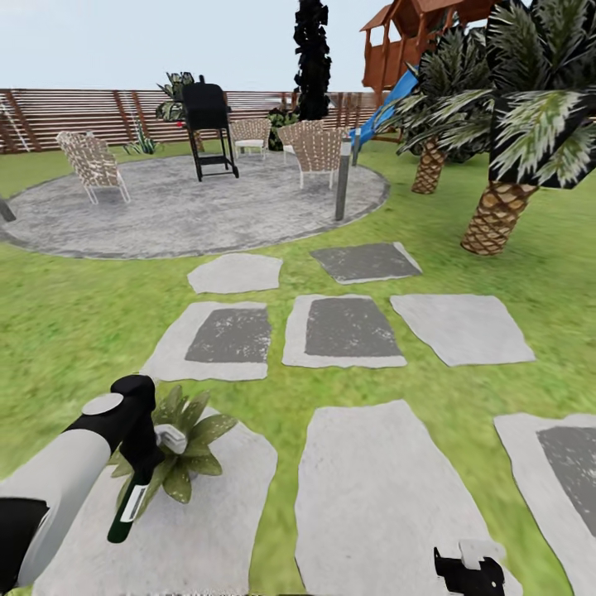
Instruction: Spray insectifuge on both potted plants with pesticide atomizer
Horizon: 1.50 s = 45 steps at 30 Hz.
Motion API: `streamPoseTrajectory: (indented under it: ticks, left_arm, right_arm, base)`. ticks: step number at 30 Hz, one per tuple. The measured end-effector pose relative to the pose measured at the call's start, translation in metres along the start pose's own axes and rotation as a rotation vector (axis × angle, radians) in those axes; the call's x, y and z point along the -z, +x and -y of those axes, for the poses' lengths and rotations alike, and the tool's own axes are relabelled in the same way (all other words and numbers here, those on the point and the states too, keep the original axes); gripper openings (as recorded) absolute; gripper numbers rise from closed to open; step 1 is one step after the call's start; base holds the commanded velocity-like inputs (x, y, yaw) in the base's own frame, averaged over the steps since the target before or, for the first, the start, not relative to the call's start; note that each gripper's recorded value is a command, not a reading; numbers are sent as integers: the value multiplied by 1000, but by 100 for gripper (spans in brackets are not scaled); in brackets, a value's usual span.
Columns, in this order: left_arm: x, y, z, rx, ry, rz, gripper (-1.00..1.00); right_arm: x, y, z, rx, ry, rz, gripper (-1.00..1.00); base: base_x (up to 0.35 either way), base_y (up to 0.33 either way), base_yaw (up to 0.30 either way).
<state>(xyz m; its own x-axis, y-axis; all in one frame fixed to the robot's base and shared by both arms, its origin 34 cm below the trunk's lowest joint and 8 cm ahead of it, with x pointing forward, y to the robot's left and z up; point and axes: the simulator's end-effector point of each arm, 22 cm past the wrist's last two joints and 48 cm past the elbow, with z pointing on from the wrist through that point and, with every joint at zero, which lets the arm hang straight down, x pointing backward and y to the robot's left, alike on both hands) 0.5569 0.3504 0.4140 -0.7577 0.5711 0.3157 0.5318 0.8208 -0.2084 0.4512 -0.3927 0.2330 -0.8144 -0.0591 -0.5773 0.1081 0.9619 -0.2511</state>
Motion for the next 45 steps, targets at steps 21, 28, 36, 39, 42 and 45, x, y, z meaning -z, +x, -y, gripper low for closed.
streamPoseTrajectory:
  ticks: [21, 28, 36, 39, 42, 45]
  left_arm:
    - [-45, 38, 4, 19, 15, -75, -100]
    - [-48, 39, 1, 23, 5, -74, -100]
    - [-67, 16, 11, 6, 10, 39, -100]
    - [-78, 8, 14, -80, -2, 87, -100]
    - [-93, -1, 29, -127, 47, 158, -100]
    - [-93, -29, 32, -189, 33, 295, -100]
  right_arm:
    - [0, 0, 4, 1, 4, -1, 100]
    - [0, 1, 4, 1, 4, -1, 100]
    - [-1, 0, 4, 0, 4, 0, 100]
    - [-1, 0, 4, -1, 5, 0, 100]
    - [0, -1, 4, -2, 5, 1, 100]
    - [0, -1, 4, -2, 5, 2, 100]
  base:
    - [20, -190, 134]
    - [-315, -36, -103]
    - [-323, 0, -288]
    - [-295, 0, -293]
    - [-269, 0, -293]
    - [-103, 0, -293]
